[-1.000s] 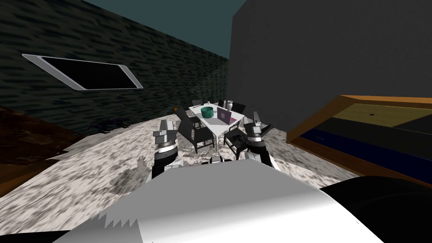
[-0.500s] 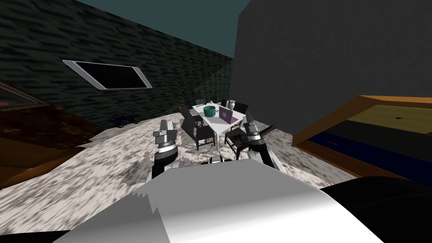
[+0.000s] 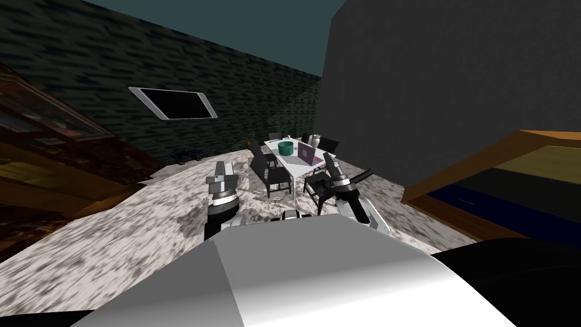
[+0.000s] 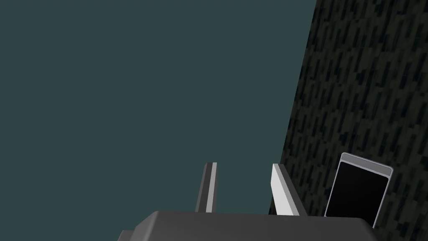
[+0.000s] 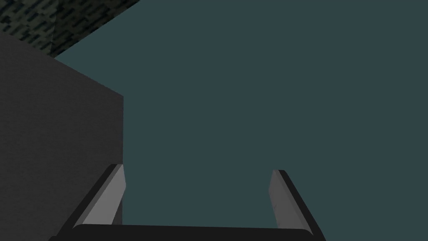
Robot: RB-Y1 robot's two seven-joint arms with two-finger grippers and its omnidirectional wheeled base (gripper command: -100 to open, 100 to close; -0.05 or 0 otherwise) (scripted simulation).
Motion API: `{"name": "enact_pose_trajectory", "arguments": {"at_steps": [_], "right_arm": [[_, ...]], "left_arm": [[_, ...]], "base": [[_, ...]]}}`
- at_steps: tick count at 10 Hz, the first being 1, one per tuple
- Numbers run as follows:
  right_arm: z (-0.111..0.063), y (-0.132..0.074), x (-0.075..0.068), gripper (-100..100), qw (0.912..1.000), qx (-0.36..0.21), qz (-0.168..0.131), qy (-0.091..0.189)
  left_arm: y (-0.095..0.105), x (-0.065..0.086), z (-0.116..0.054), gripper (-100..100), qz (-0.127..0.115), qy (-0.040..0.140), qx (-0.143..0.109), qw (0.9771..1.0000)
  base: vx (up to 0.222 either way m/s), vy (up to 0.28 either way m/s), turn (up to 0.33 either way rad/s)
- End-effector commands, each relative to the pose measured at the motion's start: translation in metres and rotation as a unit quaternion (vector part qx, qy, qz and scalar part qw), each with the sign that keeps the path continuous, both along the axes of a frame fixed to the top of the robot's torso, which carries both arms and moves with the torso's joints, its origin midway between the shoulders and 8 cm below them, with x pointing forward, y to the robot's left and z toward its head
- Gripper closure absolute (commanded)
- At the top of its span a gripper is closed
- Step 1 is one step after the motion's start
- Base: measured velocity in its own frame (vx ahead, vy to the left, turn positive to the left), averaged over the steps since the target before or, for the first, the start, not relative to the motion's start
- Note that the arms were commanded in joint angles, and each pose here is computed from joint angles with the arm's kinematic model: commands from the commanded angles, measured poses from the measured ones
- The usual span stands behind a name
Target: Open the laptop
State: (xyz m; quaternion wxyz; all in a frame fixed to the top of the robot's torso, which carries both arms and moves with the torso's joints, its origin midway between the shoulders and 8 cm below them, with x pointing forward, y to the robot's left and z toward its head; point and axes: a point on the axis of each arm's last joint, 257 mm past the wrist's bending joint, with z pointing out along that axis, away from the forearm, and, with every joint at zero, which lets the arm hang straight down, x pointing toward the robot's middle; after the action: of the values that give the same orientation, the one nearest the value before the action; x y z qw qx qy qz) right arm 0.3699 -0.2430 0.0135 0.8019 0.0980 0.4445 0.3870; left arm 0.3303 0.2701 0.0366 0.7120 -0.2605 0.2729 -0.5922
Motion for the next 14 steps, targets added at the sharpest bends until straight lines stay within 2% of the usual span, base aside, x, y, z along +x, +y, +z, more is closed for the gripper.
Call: {"name": "enact_pose_trajectory", "arguments": {"at_steps": [1,3,4,6,8,9,12,14], "right_arm": [[-0.004,-0.001,0.007,-100,0.9978,-0.059,-0.031,0.001],[-0.010,-0.004,0.016,-100,0.9902,-0.124,-0.065,0.003],[-0.010,-0.004,0.016,-100,0.9895,-0.128,-0.067,0.002],[-0.017,-0.009,0.025,-100,0.9752,-0.197,-0.102,0.003],[-0.025,-0.016,0.036,-100,0.9562,-0.260,-0.134,0.005],[-0.025,-0.015,0.036,-100,0.9539,-0.267,-0.137,0.004],[-0.041,-0.028,0.052,-100,0.9127,-0.365,-0.183,0.007],[-0.052,-0.039,0.063,-100,0.8801,-0.426,-0.208,0.010]], "left_arm": [[0.000,0.000,0.000,0,0.000,0.000,0.000,1.0000],[0.000,0.000,0.000,0,0.000,0.000,0.000,1.0000],[0.000,0.000,0.000,0,0.000,0.000,0.000,1.0000],[0.000,0.000,0.000,0,0.000,0.000,0.000,1.0000],[0.000,0.000,0.000,0,0.000,0.000,0.000,1.0000],[0.000,0.000,0.000,0,0.000,0.000,0.000,1.0000],[0.000,0.000,0.000,0,0.000,0.000,0.000,1.0000],[0.000,0.000,0.000,0,0.000,0.000,0.000,1.0000]], "base": [[-0.043,-0.013,0.127],[-0.062,-0.017,0.146],[-0.040,-0.018,0.045],[-0.029,-0.019,0.116],[-0.010,-0.024,0.095],[0.010,-0.013,0.025],[0.039,-0.010,0.057],[0.098,-0.011,0.018]]}}
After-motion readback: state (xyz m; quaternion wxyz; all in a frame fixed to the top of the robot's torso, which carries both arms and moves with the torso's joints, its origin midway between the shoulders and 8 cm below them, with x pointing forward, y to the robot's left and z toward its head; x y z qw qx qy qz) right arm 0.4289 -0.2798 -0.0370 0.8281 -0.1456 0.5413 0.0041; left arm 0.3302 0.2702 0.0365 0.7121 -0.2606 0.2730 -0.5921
